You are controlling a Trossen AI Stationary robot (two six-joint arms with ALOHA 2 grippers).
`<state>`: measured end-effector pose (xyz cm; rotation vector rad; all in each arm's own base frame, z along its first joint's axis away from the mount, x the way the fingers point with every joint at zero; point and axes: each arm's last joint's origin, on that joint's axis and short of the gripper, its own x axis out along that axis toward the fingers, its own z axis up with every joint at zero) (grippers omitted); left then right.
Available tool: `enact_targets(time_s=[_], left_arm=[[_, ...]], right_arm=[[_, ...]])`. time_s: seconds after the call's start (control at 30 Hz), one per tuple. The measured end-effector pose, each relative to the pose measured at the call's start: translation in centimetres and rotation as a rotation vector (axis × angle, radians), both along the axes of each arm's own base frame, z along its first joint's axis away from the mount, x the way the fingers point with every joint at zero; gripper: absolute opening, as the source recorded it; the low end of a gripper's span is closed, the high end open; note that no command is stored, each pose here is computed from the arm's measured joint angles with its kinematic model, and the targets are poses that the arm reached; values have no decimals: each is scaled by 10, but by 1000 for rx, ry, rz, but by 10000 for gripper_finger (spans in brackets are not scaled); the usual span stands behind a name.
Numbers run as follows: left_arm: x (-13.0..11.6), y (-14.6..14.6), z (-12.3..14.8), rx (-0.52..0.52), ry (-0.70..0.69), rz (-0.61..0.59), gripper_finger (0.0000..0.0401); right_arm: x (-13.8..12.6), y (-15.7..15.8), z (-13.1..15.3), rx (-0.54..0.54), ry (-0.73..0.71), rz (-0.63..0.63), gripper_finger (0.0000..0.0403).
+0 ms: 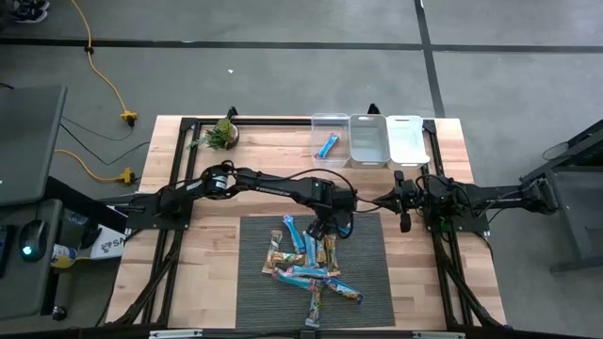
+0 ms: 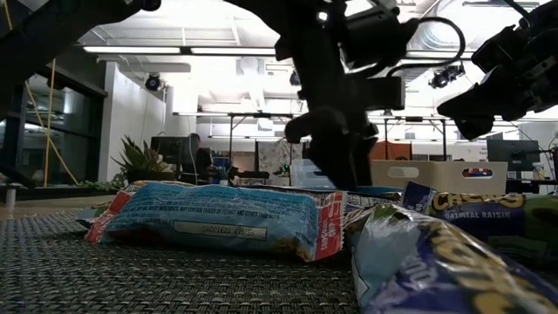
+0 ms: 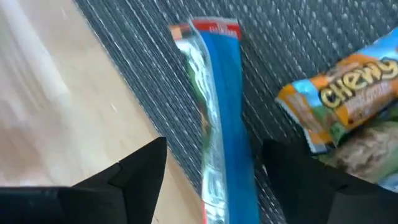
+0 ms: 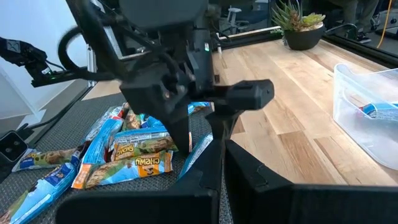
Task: Pick and place Granola Bars by type
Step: Put the red granola bar into the transparent bin
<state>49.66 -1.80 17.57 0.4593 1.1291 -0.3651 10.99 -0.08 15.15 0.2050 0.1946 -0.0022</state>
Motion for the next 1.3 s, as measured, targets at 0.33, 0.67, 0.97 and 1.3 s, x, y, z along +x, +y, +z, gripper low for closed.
enact_targets(time_s=[0.33,0.67,0.97,1.3], left_arm=[[4,1,-18,-10,26,30,261],[5,0,-24,-26,39,23,189],[5,-1,-25,-35,41,30,109],[9,0,-16,-16,32,63,48]], right_arm=[[0,0,0,0,0,0,0],[0,0,0,0,-1,0,0],[0,0,0,0,-1,0,0],[0,0,0,0,-2,0,0]])
